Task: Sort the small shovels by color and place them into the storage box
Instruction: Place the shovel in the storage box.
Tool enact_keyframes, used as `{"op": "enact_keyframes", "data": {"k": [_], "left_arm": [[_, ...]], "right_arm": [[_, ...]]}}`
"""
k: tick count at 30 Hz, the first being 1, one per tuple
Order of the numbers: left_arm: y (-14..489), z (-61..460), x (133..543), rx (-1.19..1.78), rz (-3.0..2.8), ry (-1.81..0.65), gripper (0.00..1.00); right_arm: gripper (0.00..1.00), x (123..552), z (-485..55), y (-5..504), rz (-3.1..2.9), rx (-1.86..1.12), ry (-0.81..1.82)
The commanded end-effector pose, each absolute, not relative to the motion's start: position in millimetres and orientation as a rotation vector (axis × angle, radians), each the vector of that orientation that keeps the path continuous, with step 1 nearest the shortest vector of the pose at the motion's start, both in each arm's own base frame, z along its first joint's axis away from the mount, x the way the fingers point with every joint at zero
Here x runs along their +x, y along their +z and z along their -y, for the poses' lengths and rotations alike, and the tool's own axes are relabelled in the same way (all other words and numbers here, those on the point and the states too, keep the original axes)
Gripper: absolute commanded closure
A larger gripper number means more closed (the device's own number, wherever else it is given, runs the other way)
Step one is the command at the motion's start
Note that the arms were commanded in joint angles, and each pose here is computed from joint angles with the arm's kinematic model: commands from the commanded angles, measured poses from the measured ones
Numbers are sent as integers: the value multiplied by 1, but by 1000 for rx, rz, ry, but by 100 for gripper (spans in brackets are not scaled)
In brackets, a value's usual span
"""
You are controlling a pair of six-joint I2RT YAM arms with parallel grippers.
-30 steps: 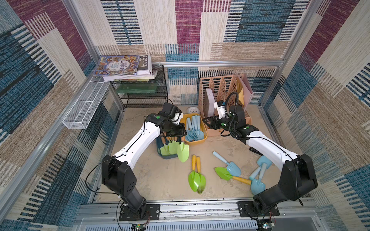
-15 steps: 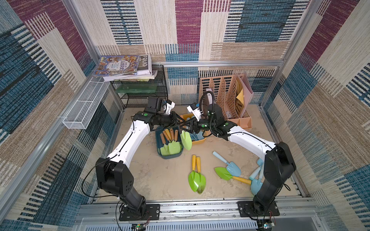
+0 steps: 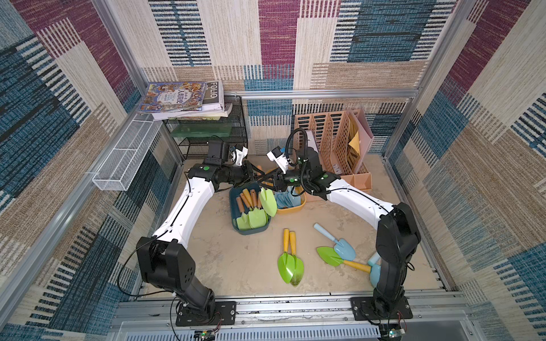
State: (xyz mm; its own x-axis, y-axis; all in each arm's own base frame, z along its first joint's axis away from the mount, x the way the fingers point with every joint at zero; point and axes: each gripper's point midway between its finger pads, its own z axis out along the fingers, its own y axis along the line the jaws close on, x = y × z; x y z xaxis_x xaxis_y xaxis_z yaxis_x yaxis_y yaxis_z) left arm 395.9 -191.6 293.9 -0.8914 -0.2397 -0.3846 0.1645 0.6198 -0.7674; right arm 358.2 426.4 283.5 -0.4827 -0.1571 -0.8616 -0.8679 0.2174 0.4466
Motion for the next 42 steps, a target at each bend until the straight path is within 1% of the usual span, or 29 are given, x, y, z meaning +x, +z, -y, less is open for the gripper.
{"op": "enact_keyframes", "data": {"k": [1, 5, 10, 14, 16, 18, 20, 22, 23, 24, 28, 30, 34, 38, 42], "left_arm": [[343, 199, 412, 45, -2180, -1237, 100], [355, 198, 409, 93, -2137, -1212, 100], [362, 191, 407, 140, -2114, -1122, 100], [361, 188, 406, 163, -2120, -1073, 100], [361, 186, 406, 173, -2114, -1054, 100], [364, 183, 406, 172, -2098, -1027, 100], [365, 178, 409, 160, -2088, -981, 100], [367, 172, 411, 141, -2080, -928, 100], [368, 170, 412, 133, -2076, -910, 99], [368, 169, 412, 129, -2074, -903, 95], [372, 169, 410, 112, -2071, -918, 66], [370, 168, 408, 84, -2073, -934, 58], [363, 168, 407, 11, -2064, -985, 57], [349, 172, 407, -30, -2093, -1033, 56], [332, 165, 403, -76, -2133, -987, 57]], "right_arm": [[52, 339, -429, 258, -1891, -1039, 1356], [50, 341, -430, 256, -1901, -1047, 1371], [49, 341, -434, 252, -1920, -1080, 1387], [49, 340, -436, 252, -1923, -1103, 1407], [51, 338, -437, 251, -1923, -1120, 1427], [58, 336, -440, 250, -1930, -1135, 1444], [75, 335, -441, 250, -1926, -1149, 1461], [85, 336, -441, 250, -1925, -1150, 1457], [88, 336, -442, 251, -1919, -1152, 1447], [89, 337, -441, 252, -1920, -1146, 1434], [90, 354, -437, 256, -1945, -1076, 1284], [91, 367, -433, 254, -1974, -1022, 1133], [92, 383, -432, 247, -2013, -945, 881], [95, 393, -432, 243, -2031, -877, 745], [95, 407, -424, 252, -2019, -785, 677]]}}
